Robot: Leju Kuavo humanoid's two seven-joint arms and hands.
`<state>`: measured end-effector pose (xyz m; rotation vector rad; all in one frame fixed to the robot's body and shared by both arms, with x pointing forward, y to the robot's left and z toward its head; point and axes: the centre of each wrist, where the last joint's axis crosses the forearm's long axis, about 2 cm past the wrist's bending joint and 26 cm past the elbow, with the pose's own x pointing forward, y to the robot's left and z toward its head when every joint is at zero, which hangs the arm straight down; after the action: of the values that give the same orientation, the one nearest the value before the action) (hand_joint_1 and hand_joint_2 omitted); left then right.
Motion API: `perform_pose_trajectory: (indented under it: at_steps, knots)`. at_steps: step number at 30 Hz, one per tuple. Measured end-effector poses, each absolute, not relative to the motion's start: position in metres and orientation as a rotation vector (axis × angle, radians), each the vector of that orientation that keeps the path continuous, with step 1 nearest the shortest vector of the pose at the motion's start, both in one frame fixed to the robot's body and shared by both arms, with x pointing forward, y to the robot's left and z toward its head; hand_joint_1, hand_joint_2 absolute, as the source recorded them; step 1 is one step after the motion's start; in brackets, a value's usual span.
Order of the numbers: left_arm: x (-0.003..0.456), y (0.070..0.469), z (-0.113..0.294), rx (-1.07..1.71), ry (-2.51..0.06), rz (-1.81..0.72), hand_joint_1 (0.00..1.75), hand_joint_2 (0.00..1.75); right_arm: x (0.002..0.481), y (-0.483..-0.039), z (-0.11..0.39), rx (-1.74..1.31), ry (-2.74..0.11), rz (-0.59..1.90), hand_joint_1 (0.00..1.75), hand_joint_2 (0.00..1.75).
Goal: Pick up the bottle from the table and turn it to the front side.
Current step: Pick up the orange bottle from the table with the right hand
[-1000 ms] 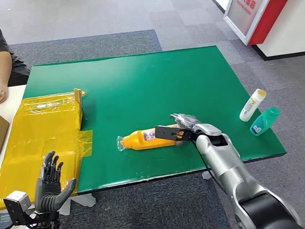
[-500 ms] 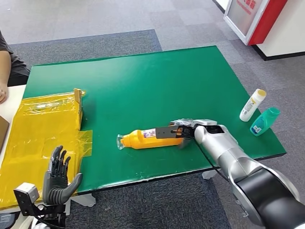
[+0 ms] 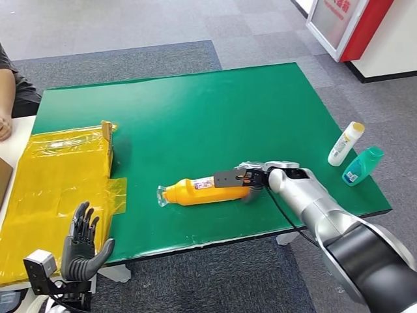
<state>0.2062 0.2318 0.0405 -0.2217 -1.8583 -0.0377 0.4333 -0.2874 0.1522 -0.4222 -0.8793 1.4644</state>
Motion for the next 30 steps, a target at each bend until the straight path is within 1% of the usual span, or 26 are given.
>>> perform_pose_trajectory:
  at_steps: [4, 10, 13, 17, 21, 26, 30]
  knots:
    - [0.202, 0.233, 0.038, -0.216, -1.849, -0.033, 0.00, 1.75, 0.424, -0.291, 0.153, -0.415, -0.991, 1.380, 1.75, 1.75]
    - [0.201, 0.233, 0.037, -0.213, -1.843, -0.033, 0.00, 1.75, 0.413, -0.293, 0.153, -0.423, -1.061, 1.362, 1.75, 1.75]
    - [0.199, 0.232, 0.037, -0.209, -1.824, -0.035, 0.00, 1.75, 0.400, -0.286, 0.149, -0.434, -1.194, 1.273, 1.75, 1.75]
    - [0.199, 0.229, 0.042, -0.227, -1.785, -0.020, 0.00, 1.75, 0.366, -0.260, 0.142, -0.457, -1.394, 1.128, 1.75, 1.75]
    - [0.203, 0.225, 0.051, -0.300, -1.769, 0.024, 0.00, 1.75, 0.333, -0.223, 0.140, -0.364, -1.558, 0.997, 1.75, 1.75]
    - [0.215, 0.225, 0.066, -0.357, -1.753, 0.077, 0.00, 1.75, 0.320, -0.192, 0.147, -0.272, -1.682, 0.860, 1.75, 1.75]
    - [0.221, 0.225, 0.074, -0.363, -1.774, 0.085, 0.00, 1.75, 0.314, -0.181, 0.149, -0.238, -1.705, 0.801, 1.75, 1.75]
